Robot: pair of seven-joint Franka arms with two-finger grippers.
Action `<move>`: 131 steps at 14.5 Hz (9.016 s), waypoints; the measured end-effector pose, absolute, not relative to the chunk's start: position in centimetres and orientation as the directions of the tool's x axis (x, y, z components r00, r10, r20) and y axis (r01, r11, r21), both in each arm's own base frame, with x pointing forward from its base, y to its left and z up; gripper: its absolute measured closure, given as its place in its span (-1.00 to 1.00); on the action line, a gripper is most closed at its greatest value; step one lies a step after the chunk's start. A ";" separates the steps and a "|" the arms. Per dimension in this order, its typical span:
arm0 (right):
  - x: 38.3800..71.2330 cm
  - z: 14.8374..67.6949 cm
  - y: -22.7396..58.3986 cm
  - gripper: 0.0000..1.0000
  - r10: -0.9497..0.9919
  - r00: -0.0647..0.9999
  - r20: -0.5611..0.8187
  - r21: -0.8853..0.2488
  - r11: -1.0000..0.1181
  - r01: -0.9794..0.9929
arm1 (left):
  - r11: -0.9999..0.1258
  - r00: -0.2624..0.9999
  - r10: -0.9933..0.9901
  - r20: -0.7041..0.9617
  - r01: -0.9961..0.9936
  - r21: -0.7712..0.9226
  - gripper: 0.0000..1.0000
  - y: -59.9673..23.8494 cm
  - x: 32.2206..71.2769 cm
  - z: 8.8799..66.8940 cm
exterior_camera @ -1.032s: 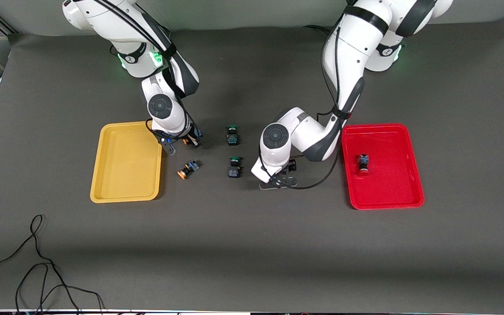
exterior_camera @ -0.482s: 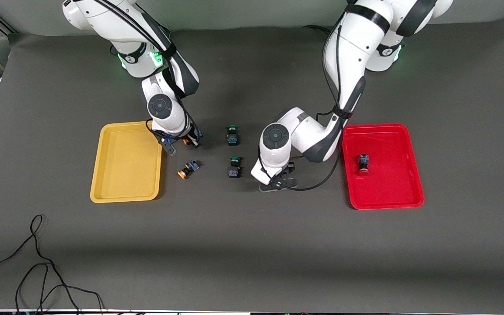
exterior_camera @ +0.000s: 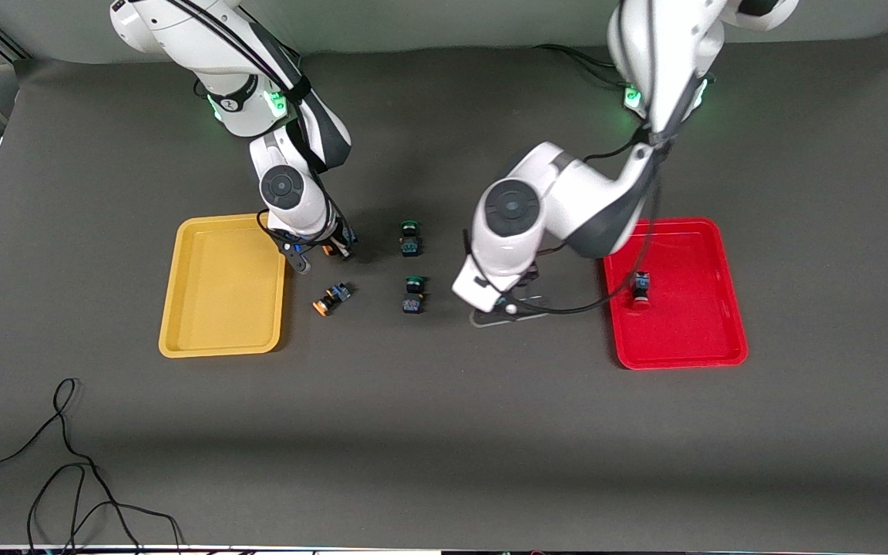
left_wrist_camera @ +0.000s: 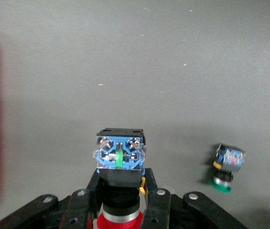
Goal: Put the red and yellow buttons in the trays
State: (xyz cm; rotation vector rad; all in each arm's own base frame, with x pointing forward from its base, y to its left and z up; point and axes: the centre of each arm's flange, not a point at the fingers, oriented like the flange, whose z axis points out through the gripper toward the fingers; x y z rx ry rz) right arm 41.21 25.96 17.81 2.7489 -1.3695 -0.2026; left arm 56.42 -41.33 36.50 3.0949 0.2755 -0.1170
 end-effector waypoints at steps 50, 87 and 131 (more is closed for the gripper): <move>46.4 22.2 0.9 -0.27 -0.690 0.702 -0.177 0.155 -0.724 -0.672 | -0.998 0.995 -0.068 -0.068 -0.068 -0.003 -0.99 -3.5 56.9 57.1; 55.0 25.9 6.4 0.36 -0.652 0.723 -0.229 0.028 -0.747 -0.665 | -0.998 0.994 -0.061 -0.088 -0.060 0.007 -0.99 -3.5 57.3 58.2; 53.3 59.5 0.6 -1.00 -0.122 0.993 -0.007 -0.009 -0.993 -0.122 | -0.998 0.993 -0.063 -0.103 -0.063 0.006 -0.99 -3.6 57.1 58.1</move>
